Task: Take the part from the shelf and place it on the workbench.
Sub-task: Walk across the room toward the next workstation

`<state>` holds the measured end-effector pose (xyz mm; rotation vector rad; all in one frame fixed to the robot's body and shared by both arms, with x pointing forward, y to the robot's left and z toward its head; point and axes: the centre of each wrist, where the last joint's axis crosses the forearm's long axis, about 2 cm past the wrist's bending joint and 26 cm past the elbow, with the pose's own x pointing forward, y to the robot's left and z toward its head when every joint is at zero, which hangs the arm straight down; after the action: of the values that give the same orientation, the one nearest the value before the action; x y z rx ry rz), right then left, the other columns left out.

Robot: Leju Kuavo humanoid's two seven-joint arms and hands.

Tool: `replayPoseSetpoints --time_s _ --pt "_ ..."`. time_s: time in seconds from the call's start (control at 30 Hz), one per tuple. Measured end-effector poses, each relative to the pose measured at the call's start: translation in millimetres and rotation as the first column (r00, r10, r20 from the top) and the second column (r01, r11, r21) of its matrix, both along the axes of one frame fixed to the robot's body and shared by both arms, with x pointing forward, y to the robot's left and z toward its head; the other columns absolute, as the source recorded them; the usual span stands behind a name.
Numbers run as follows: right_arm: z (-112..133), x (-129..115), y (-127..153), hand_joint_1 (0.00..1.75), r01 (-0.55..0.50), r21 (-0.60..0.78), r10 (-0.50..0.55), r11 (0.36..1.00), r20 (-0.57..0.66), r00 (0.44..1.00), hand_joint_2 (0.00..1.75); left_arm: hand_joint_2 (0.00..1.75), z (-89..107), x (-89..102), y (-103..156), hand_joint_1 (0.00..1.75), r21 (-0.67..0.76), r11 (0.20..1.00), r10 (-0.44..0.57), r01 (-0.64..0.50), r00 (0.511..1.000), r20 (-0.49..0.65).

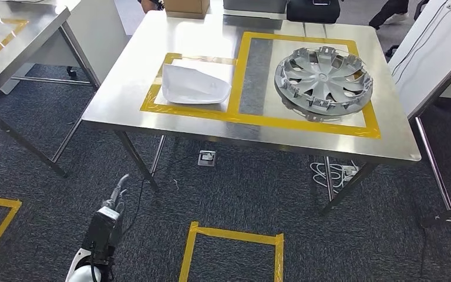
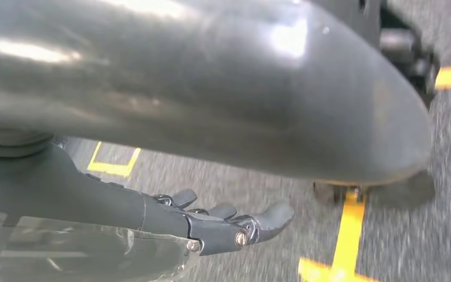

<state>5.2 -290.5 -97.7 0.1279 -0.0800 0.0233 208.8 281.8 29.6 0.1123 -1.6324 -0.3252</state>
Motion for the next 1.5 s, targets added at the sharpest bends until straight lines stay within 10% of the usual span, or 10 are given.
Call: replayPoseSetpoints --time_s 0.2,0.4,0.67,0.87,1.1,1.5 --pt "-3 -3 7 0.0 0.049 0.019 -0.049 0.999 -0.025 0.998 0.0 0.0 -21.9 0.1 56 0.0 0.044 0.954 0.301 -0.297 0.942 -0.151" --pt "-7 1 15 0.0 0.09 -0.003 -0.09 0.996 -0.028 0.996 0.0 0.0 -65.1 -38.3 87 0.0 0.1 0.849 0.505 -0.519 0.741 -0.443" --pt "-11 14 21 0.0 0.075 -0.02 -0.075 0.997 -0.009 0.997 0.0 0.0 -116.3 -109.6 78 0.0 0.247 0.824 0.486 -0.509 0.411 -0.771" --pt "-13 19 21 0.0 0.041 -0.036 -0.041 0.999 -0.003 0.999 0.0 0.0 -132.6 -143.9 52 0.0 0.302 0.868 0.422 -0.395 0.266 -0.867" --pt "-14 24 20 0.0 0.0 -0.055 0.0 0.998 0.001 1.0 0.0 0.0 -135.4 -141.2 27 0.0 0.306 0.928 0.352 -0.213 0.227 -0.908" --pt "-15 23 1 0.0 -0.023 -0.156 0.029 0.988 0.035 0.999 0.0 0.0 -135.4 -137.2 11 0.0 0.271 0.961 0.272 -0.052 0.325 -0.906"
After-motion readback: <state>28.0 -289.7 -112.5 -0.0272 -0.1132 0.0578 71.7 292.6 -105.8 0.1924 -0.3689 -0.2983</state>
